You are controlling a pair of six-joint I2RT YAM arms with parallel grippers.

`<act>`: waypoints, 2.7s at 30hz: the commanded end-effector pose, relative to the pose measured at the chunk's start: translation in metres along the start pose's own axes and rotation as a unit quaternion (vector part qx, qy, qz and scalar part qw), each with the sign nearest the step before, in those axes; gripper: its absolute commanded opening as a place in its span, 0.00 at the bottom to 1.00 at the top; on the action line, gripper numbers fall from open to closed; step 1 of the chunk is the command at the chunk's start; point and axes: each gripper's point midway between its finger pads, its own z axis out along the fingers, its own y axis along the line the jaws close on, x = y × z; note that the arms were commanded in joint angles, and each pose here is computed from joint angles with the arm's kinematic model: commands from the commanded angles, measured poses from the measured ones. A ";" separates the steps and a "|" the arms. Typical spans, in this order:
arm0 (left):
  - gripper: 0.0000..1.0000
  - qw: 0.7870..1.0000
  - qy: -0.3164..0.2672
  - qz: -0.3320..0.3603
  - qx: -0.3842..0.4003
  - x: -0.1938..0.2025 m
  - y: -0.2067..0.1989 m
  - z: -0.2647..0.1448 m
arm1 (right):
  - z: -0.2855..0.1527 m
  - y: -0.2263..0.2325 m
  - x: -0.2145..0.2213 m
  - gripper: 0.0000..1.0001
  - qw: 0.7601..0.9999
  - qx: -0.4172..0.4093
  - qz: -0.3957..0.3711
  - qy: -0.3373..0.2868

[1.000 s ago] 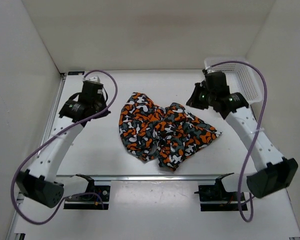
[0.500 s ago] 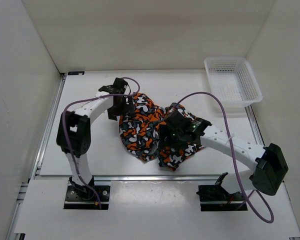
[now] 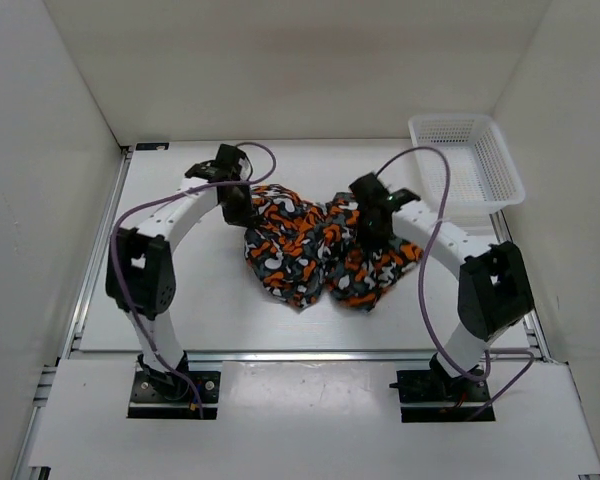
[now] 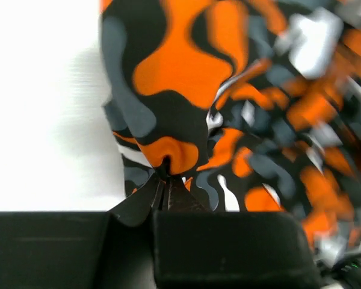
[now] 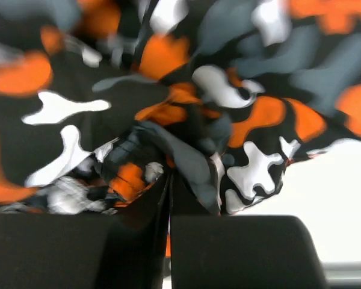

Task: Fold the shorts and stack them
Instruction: Flatten the shorts out

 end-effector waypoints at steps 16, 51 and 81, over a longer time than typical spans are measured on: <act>1.00 0.992 -0.078 -0.023 0.101 0.078 -0.008 -0.133 | -0.112 -0.057 -0.162 0.75 0.973 -0.039 0.069 -0.215; 0.93 0.954 -0.043 -0.295 -0.013 0.135 0.105 -0.111 | 0.053 0.078 -0.058 0.00 0.980 -0.190 0.059 0.016; 0.12 0.933 0.034 -0.341 -0.114 0.193 0.132 -0.028 | -0.031 -0.070 0.016 0.00 0.972 -0.078 0.201 -0.097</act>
